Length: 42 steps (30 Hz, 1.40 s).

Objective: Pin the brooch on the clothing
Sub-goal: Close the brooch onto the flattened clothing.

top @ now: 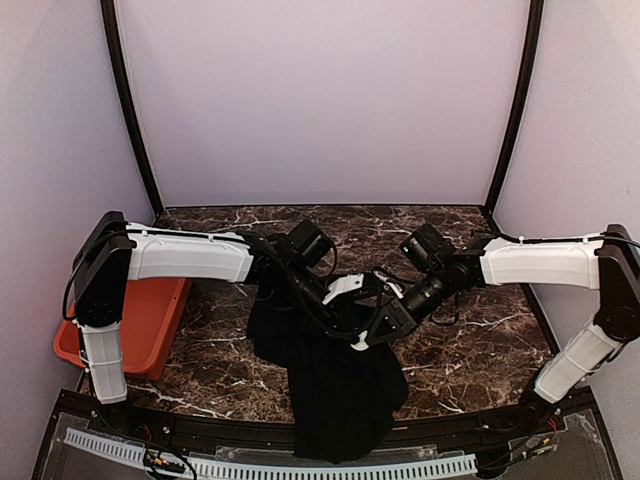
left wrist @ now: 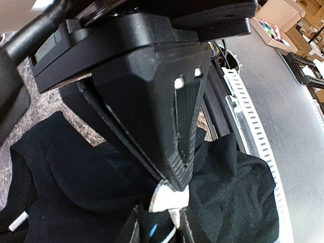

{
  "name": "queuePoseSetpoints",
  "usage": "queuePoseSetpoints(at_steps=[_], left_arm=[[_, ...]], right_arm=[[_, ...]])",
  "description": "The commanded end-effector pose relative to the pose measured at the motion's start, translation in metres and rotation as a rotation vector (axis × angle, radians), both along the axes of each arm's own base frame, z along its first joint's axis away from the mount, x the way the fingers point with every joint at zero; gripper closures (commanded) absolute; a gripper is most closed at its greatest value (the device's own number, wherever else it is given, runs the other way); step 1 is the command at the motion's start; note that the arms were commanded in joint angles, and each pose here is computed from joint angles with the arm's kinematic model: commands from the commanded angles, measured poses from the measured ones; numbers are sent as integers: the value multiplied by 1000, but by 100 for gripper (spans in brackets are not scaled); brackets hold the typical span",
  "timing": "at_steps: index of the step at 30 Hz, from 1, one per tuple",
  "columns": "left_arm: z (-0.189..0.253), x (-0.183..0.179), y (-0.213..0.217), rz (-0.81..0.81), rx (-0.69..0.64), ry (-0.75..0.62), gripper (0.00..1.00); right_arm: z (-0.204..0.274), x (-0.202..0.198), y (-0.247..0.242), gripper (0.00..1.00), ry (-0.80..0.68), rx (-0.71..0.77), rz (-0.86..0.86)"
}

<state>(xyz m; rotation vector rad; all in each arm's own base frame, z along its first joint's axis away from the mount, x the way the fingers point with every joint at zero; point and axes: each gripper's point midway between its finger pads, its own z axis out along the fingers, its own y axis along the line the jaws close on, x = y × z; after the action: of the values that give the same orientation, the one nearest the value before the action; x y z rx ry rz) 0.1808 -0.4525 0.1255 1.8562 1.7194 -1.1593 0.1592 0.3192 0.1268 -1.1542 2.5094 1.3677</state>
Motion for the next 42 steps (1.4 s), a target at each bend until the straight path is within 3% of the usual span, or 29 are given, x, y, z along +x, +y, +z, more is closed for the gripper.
queuePoseSetpoints(at_steps=[1, 29, 35, 42], left_arm=[[-2, -15, -5, -31, 11, 37, 75], [-24, -5, -10, 35, 102, -53, 79], [-33, 5, -10, 85, 158, -128, 86], [-32, 13, -11, 123, 185, -171, 87]], right_arm=[[17, 16, 12, 100, -71, 74, -10], [30, 16, 14, 100, -63, 110, -22], [33, 17, 15, 100, -68, 112, -27], [30, 19, 14, 100, -64, 98, -35]])
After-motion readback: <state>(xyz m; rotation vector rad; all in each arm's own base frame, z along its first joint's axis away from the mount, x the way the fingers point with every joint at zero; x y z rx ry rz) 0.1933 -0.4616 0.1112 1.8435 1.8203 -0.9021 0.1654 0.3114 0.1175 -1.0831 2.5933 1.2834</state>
